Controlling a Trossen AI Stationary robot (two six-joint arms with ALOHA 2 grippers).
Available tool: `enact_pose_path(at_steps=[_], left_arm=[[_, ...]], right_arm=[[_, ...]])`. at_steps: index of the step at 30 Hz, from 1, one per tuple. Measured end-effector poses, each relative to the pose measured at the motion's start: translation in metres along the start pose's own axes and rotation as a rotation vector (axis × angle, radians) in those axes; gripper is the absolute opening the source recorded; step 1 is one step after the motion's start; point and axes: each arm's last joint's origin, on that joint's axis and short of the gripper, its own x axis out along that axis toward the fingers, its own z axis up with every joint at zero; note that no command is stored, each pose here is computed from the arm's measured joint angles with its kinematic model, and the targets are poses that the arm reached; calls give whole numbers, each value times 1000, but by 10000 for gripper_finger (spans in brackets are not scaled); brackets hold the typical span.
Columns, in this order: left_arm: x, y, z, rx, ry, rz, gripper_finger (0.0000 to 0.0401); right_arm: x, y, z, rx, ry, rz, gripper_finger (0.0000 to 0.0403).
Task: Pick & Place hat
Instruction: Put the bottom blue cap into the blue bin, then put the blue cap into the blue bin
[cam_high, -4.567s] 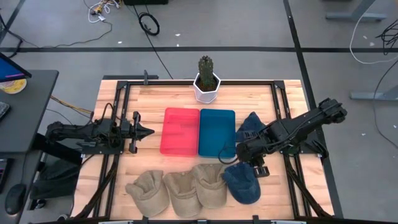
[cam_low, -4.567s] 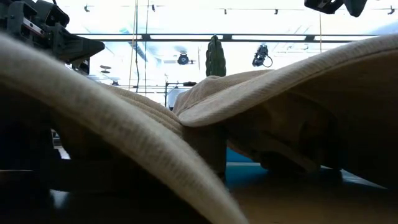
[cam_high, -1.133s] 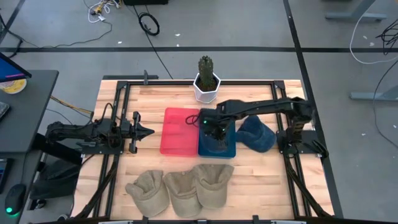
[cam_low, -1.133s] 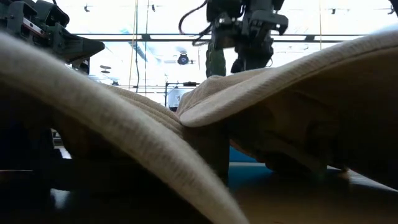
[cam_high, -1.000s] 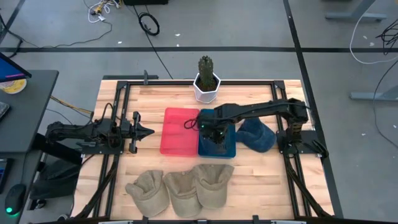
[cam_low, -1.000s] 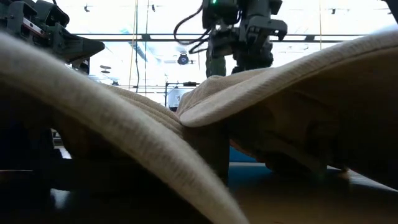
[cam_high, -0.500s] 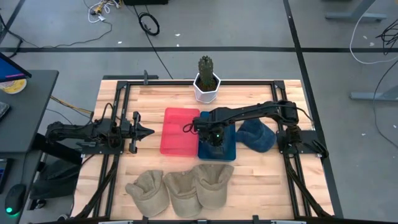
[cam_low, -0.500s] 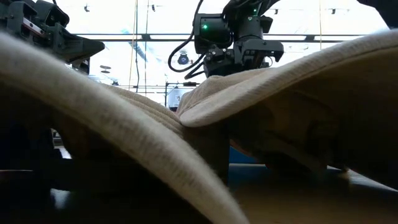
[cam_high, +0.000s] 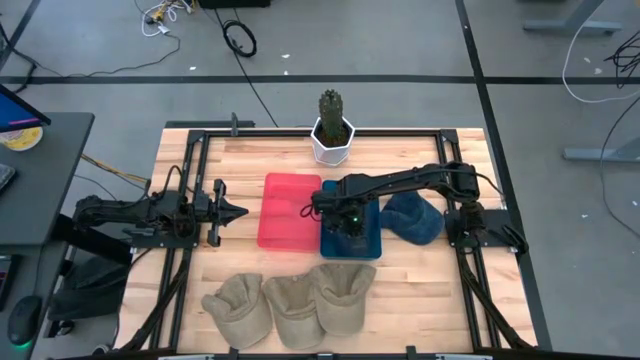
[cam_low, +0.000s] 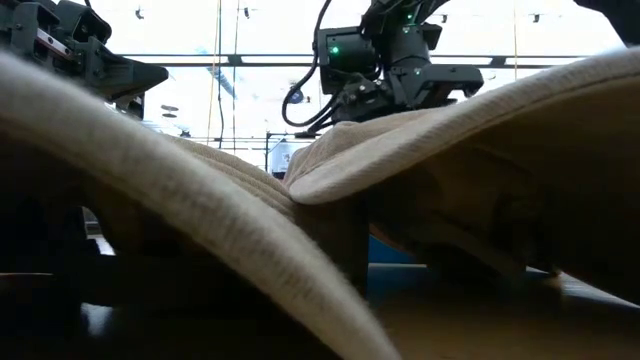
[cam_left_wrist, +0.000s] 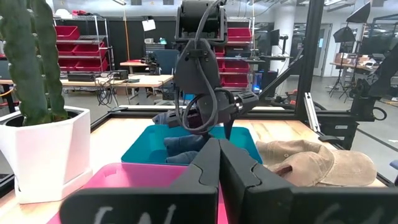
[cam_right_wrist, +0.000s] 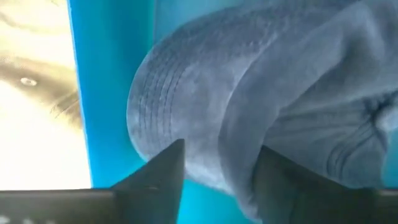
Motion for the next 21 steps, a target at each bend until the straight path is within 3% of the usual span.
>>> enact_pose_path(at_steps=[7,13,21], left_arm=[[0,0,0,0,1,0,3],[0,0,0,0,0,0,3],[0,0,0,0,0,0,3]], right_arm=[[-44,8,-15,-29,-108,-32,223],[-91,19,-49,-146,-186,-145,222],[-118,29,-94,-225,-227,-211,215]])
